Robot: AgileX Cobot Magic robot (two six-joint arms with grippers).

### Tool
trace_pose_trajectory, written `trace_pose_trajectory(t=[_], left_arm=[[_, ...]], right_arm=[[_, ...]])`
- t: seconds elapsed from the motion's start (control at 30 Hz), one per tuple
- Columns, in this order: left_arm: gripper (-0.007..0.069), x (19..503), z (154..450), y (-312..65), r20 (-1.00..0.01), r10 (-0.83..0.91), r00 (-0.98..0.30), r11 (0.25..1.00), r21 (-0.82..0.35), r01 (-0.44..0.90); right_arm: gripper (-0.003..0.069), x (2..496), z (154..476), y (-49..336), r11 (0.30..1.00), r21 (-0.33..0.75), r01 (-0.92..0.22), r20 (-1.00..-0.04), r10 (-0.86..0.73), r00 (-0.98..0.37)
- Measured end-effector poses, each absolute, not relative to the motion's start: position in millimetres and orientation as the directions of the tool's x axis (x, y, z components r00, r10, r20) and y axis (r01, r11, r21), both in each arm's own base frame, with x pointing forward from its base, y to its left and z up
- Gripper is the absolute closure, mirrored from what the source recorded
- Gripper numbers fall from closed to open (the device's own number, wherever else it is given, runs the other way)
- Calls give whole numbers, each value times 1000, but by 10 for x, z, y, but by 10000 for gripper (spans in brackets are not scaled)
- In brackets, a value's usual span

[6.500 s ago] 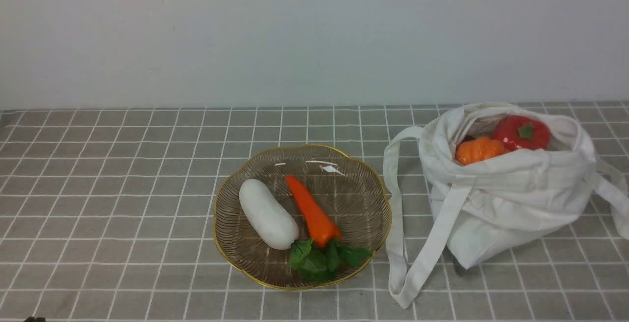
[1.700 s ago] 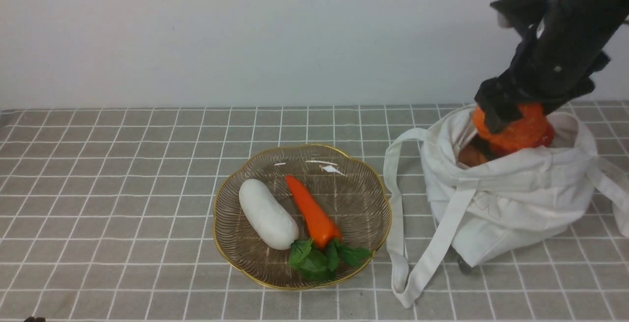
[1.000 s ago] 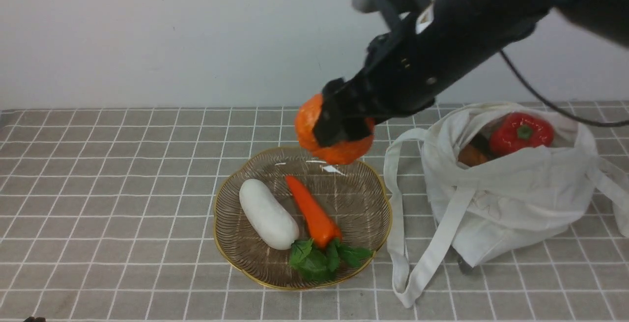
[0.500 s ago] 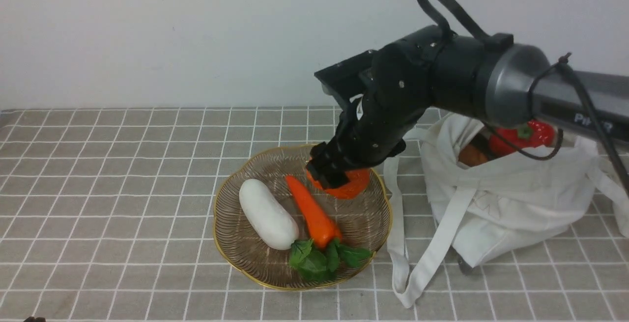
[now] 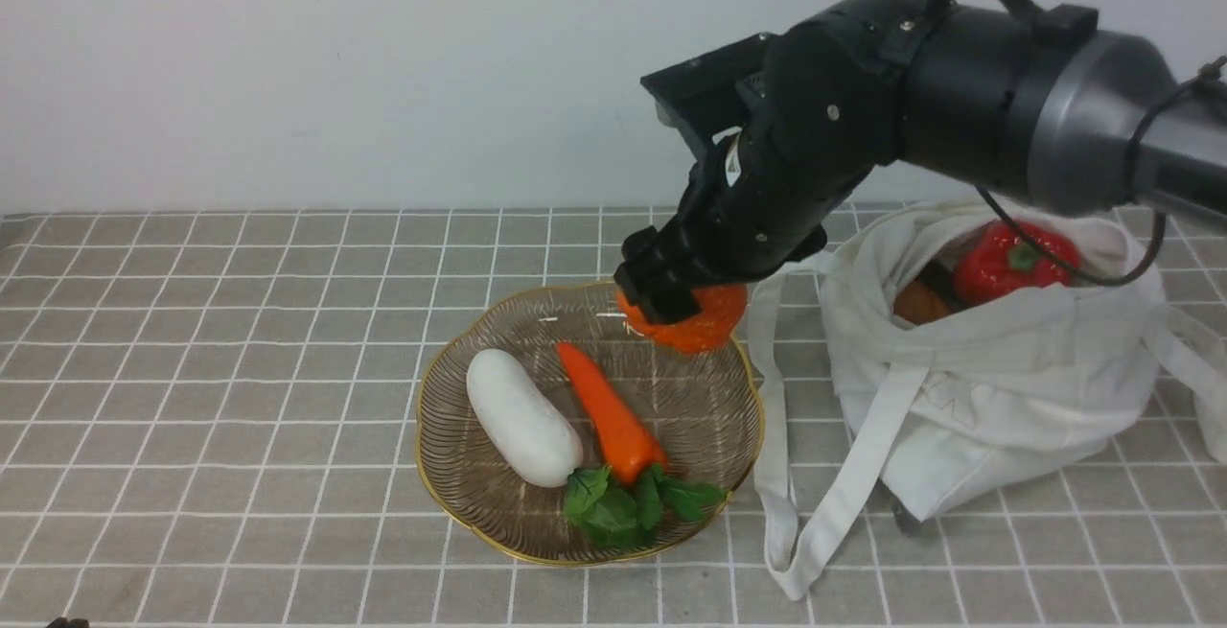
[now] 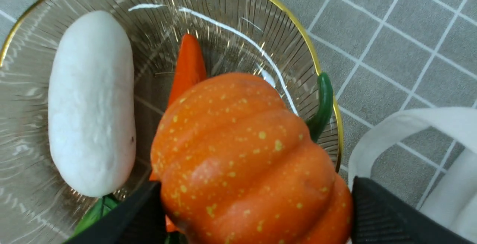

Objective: Take vegetables from bag on grey coffee tablecloth place on plate.
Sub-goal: 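Move the pumpkin from the bag onto the plate with the right gripper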

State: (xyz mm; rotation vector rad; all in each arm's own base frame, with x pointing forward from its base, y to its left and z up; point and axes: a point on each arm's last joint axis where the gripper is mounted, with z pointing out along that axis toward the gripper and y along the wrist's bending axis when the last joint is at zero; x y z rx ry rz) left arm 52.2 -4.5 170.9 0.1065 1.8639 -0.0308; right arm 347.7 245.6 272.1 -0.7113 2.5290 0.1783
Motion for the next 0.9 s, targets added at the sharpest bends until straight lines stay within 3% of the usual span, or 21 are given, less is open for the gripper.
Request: trace_pose_trajectory(t=[0.33,0.57,0.77,0.9], left_arm=[[630,522,1709,-45,-956,58,-288,995,33,89],[630,522,1709,-45,-956,58,-288,995,33,89],[630,522,1709,-45,-956,58,-288,995,33,89],[630,522,1709,-45,-956,58,-288,995,33,89]], right_arm=[[66,3480,2719,2500,841,21,-540,-522,-452,-724],[-1,3490,2698,2509,838,18,-545,-522,-457,-720],[-33,3484,2580,2516,838,26,-545,-465,-472,-749],[-33,3375,2748,2442,820,13,-572,-417,-515,-749]])
